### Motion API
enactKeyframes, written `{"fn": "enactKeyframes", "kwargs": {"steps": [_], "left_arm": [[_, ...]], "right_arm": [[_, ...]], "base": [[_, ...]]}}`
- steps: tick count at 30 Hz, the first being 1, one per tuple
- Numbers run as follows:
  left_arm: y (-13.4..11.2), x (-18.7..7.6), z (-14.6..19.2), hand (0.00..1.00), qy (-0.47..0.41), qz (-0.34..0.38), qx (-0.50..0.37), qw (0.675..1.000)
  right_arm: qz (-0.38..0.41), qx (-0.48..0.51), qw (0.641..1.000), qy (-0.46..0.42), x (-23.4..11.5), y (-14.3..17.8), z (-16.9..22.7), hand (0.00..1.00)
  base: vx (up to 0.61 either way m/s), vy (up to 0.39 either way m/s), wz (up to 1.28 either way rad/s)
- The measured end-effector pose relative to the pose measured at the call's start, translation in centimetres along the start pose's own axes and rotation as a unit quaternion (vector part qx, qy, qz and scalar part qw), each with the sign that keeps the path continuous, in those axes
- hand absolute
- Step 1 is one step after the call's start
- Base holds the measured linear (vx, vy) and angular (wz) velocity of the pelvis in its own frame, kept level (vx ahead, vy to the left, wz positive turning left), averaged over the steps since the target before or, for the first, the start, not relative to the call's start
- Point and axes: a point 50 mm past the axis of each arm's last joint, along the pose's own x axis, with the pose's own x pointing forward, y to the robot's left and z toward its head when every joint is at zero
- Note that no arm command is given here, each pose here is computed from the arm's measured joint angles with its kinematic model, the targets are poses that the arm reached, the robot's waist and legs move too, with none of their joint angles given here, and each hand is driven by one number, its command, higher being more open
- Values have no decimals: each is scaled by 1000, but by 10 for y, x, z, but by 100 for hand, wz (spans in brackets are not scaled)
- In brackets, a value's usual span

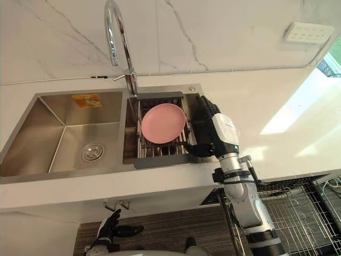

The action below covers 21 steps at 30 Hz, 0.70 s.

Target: Walk over to the sink, pick up the cup, carry it to the dishwasher, place the cup inside the dishwasher, then close the dishwasher door

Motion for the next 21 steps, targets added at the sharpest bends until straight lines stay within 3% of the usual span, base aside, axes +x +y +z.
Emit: {"fn": "enactKeyframes", "kwargs": {"steps": [9, 21], "left_arm": [[1, 0, 5, 100, -11, 1, 0, 1000], [-4, 1, 14, 100, -31, -3, -9, 999]], "right_arm": [[18, -48, 999, 5, 23, 4, -8, 100], [-32, -107, 994, 10, 47, -10, -9, 100]], "base": [[2, -5, 4], [-45, -10, 7]]}}
